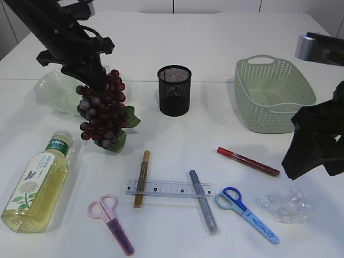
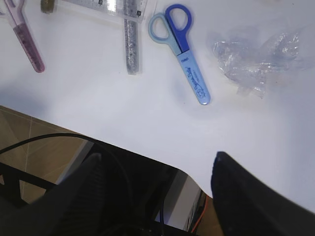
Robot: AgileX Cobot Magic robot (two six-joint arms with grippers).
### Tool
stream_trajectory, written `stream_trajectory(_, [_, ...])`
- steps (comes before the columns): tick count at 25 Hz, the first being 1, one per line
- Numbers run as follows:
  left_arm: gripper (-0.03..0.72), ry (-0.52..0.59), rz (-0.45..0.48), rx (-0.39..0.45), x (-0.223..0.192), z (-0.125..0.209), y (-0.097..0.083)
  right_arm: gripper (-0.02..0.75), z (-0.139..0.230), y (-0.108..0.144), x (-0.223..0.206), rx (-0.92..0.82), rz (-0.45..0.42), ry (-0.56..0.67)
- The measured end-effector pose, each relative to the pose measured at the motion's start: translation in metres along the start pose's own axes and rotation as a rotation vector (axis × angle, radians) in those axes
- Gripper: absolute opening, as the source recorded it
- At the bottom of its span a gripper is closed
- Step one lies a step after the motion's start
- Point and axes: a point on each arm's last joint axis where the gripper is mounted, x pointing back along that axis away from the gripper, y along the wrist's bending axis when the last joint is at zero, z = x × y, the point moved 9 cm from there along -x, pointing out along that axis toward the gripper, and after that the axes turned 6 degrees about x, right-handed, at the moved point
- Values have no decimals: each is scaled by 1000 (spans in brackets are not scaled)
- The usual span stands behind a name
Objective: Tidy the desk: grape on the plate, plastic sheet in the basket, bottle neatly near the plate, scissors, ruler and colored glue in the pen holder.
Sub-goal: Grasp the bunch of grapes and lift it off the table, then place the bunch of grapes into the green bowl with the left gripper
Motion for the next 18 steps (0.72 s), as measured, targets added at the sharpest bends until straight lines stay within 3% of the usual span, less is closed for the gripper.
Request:
stream_trajectory(7, [81,-57,13,-16,25,-4,-9,529,0,-1,0,3,4,0])
stream_trajectory(18, [81,-298,43,-34,64,-36,-22,529,0,-3,0,8,17,1])
